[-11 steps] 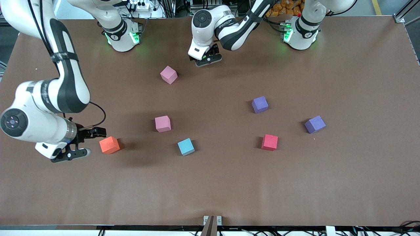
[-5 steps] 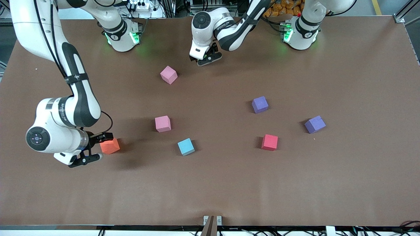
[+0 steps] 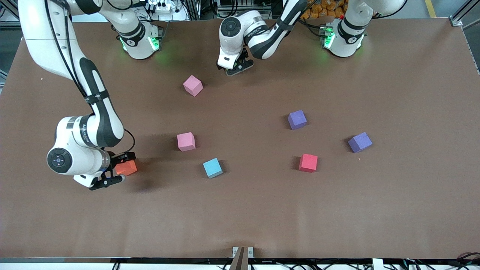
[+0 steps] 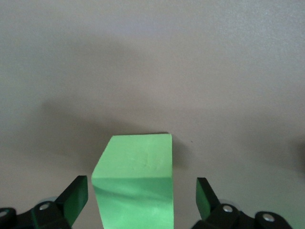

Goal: Arrange blocks into number 1
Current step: 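Grasp the green cube with the left gripper while the right gripper grasps orange, then lower the green cube onto the table and open the left gripper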

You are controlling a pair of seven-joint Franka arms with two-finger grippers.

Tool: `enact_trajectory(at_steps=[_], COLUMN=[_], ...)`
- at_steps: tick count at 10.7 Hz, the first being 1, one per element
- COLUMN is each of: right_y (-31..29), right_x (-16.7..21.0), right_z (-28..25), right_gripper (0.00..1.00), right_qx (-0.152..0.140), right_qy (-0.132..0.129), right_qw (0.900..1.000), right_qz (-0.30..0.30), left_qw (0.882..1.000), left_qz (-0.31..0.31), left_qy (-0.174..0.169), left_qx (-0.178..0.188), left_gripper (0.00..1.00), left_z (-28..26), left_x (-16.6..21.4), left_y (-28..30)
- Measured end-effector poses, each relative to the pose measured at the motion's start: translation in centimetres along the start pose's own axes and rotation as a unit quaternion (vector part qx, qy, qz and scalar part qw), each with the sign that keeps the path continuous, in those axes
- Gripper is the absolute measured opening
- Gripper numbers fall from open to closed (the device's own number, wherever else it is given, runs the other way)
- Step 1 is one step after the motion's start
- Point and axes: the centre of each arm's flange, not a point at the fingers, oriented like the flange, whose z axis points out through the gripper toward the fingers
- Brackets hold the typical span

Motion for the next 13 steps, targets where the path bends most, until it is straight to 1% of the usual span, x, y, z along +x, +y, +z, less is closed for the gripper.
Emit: enact_trajectory(at_steps=[1, 2, 4, 5, 6, 7, 9, 10, 13], right_y=[0.0, 0.1, 0.8, 1.2, 1.6, 1.8, 1.7, 1.4, 0.7], right_x=[0.0, 0.0, 0.0, 0.1, 0.2, 0.5, 0.7, 0.8, 1.1], right_z=[0.1, 0.1, 0.1, 0.3, 0.7, 1.4, 2.3, 2.3, 2.3], right_gripper=[1.0, 1.0, 1.0, 1.0, 1.0, 1.0, 1.0, 1.0, 1.0], right_qx=[-0.001, -0.001, -0.006, -0.009, -0.012, -0.015, -0.016, -0.016, -0.019], right_qy=[0.001, 0.002, 0.008, 0.014, 0.019, 0.023, 0.023, 0.023, 0.026], right_qw=[1.0, 1.0, 1.0, 1.0, 1.0, 0.999, 0.999, 0.999, 0.999], right_qz=[0.0, 0.0, -0.006, -0.008, -0.013, -0.016, -0.021, -0.024, -0.029], left_qw=[1.0, 1.0, 1.0, 0.999, 0.999, 0.997, 0.991, 0.988, 0.979], left_qz=[0.004, 0.01, 0.022, 0.032, 0.052, 0.076, 0.129, 0.153, 0.201], left_qy=[0.0, 0.0, 0.0, 0.001, 0.006, 0.017, 0.026, 0.029, 0.042], left_qx=[-0.002, -0.004, -0.007, -0.007, -0.006, -0.007, -0.007, -0.009, -0.005], left_gripper=[0.91, 0.9, 0.61, 0.6, 0.6, 0.57, 0.57, 0.57, 0.57], left_z=[0.2, 0.6, 1.2, 1.3, 1.4, 1.4, 1.2, 0.8, -1.6], left_x=[-0.6, -1.3, -2.8, -3.5, -4.0, -4.4, -4.4, -3.4, 2.9], left_y=[0.0, -0.1, -0.2, -0.3, -0.3, -0.4, -0.3, -0.1, 0.5])
